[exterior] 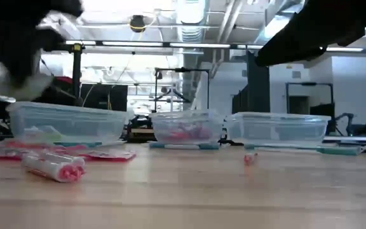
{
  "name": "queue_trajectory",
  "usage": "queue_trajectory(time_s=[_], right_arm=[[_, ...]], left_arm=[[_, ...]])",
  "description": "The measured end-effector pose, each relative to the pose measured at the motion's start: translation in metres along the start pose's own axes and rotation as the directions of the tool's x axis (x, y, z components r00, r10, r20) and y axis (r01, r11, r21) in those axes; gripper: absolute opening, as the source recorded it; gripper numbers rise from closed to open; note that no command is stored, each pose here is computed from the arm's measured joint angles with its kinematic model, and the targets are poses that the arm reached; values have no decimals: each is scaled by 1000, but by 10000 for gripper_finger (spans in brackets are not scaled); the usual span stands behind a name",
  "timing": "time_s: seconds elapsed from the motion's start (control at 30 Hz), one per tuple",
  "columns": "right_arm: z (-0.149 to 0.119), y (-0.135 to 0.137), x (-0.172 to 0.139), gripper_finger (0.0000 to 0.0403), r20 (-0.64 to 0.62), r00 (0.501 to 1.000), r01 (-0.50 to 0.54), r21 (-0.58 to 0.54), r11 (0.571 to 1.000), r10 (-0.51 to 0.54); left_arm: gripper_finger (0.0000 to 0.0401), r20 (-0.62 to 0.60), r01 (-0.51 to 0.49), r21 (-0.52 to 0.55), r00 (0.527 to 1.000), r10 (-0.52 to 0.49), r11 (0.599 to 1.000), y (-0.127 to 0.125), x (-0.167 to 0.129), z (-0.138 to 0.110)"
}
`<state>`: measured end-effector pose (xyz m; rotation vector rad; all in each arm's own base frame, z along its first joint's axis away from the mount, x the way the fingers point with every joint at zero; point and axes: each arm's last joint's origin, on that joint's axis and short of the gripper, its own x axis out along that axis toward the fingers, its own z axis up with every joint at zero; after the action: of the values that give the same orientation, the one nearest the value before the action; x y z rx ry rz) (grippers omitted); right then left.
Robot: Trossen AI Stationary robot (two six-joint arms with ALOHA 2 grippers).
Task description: Sort candy
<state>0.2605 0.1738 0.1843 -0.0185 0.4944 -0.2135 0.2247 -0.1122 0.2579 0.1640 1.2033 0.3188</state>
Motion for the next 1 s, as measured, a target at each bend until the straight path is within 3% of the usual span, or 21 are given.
queue_trajectory(time_s=[0.13, 0.27, 0.43, 0.67, 0.8, 0.9, 1.0], right_arm=[[0, 0, 0, 132, 0, 1000, 0, 0, 1000, 0], [0, 0, 0, 132, 0, 1000, 0, 0, 1000, 0], [0, 0, 0, 132, 0, 1000, 0, 0, 1000, 0], [0, 0, 0, 132, 1, 1000, -1, 5, 1000, 1], [0, 0, 0, 132, 0, 1000, 0, 18, 1000, 0], [0, 0, 0, 132, 0, 1000, 0, 19, 1000, 0], [0, 0, 0, 132, 0, 1000, 0, 18, 1000, 0]], left_arm=[[3, 44, -282, -58, 958, 285, 958, 43, -14, 5], [4, -21, -386, -183, 921, 389, 904, 85, -17, -1], [35, -132, -323, -349, 946, 295, 879, 125, -16, -10], [126, -212, -353, -417, 934, 287, 838, 146, -5, -23], [149, -245, -215, -494, 964, 103, 842, 137, 2, -20], [151, -208, -68, -507, 977, -45, 859, 115, 3, -13], [149, -157, -1, -518, 983, -94, 855, 86, 0, -9]])
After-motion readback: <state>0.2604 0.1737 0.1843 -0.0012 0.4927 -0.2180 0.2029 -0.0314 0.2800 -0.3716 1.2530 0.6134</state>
